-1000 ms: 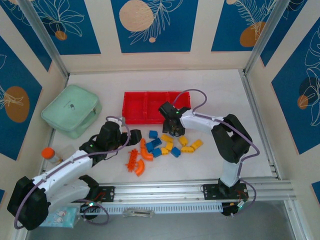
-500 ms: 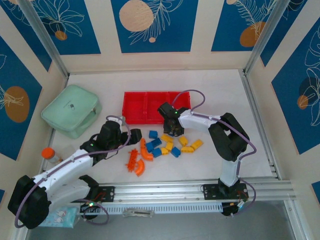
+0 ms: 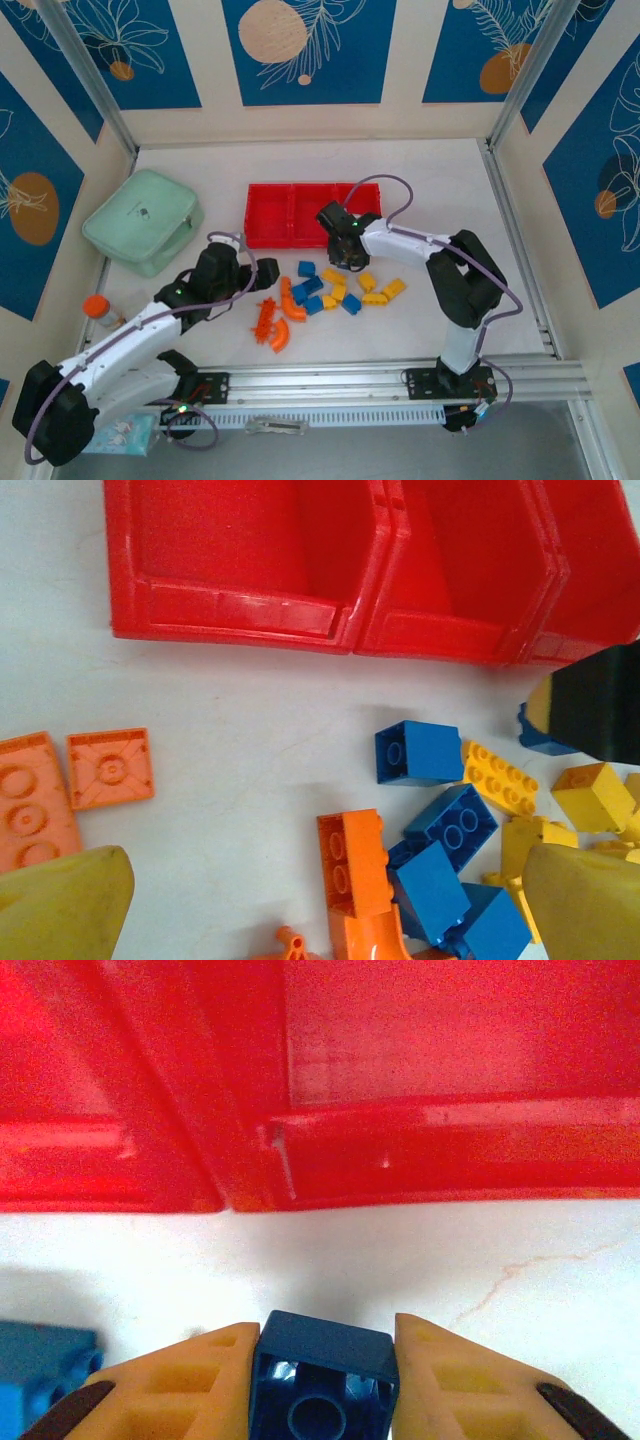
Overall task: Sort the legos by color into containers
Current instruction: Pick up the lego from the center of the table, then place the lego in the container.
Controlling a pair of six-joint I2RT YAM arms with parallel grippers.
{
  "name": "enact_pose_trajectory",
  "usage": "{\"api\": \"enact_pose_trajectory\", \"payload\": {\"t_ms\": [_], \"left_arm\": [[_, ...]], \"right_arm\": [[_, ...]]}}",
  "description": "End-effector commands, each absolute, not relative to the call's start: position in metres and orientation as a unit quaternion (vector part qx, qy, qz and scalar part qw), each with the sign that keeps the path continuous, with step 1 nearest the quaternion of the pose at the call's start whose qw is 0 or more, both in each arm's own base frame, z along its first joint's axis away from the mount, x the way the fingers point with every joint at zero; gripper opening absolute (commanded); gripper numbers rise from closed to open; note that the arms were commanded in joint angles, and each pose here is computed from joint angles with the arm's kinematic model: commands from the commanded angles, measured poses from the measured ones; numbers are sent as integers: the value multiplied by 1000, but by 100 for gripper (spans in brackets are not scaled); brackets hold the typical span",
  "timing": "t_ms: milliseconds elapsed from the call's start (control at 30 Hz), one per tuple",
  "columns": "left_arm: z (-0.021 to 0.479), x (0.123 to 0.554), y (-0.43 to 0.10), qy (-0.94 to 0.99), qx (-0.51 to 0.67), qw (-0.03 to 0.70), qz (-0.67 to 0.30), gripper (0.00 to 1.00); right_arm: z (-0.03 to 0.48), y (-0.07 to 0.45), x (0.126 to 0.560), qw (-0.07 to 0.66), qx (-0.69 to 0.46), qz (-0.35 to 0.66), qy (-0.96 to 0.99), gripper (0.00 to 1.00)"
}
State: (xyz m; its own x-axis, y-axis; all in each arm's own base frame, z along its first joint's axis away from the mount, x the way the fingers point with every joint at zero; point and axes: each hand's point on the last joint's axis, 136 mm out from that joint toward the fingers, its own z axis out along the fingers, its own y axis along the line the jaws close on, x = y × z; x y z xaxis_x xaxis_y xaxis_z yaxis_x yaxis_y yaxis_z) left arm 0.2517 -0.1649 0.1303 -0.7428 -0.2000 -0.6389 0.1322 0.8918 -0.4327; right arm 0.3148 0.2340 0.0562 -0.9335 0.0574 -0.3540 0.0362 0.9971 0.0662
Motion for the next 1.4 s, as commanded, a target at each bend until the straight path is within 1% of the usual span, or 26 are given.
{"api": "enact_pose_trajectory", "payload": {"t_ms": [0, 133, 333, 433, 667, 700, 733, 767, 833, 900, 967, 1167, 1367], "left_arm": [[149, 252, -156, 904, -17, 372, -208, 99], [157, 251, -142, 908, -25, 378, -181, 99], [164, 250, -121, 912, -46, 378, -151, 99], [166, 251, -112, 913, -61, 377, -141, 99], [167, 253, -104, 914, -80, 369, -147, 99], [167, 254, -105, 914, -81, 368, -150, 99], [167, 254, -105, 914, -80, 367, -151, 99], [167, 254, -105, 914, -81, 366, -152, 99], [168, 256, -105, 914, -79, 366, -153, 99], [167, 256, -106, 915, -78, 365, -154, 99], [168, 256, -107, 914, -76, 365, -157, 99], [172, 256, -120, 911, -62, 363, -187, 99], [173, 251, -141, 907, -44, 344, -240, 99]], "right_arm": [[98, 247, 315, 224, -8, 36, 974, 31], [122, 279, 319, 250, -54, 59, 965, 31], [147, 343, 345, 292, -117, 93, 945, 31], [145, 369, 364, 301, -134, 102, 939, 31], [132, 405, 409, 314, -147, 103, 932, 33], [131, 409, 415, 317, -151, 101, 931, 36], [131, 413, 420, 320, -156, 97, 929, 44], [132, 414, 423, 322, -157, 92, 929, 49], [138, 415, 428, 321, -158, 93, 929, 56], [148, 417, 427, 325, -163, 103, 926, 61], [159, 416, 423, 330, -168, 110, 922, 64], [183, 396, 389, 317, -178, 146, 920, 66], [184, 345, 341, 282, -176, 149, 931, 68]]}}
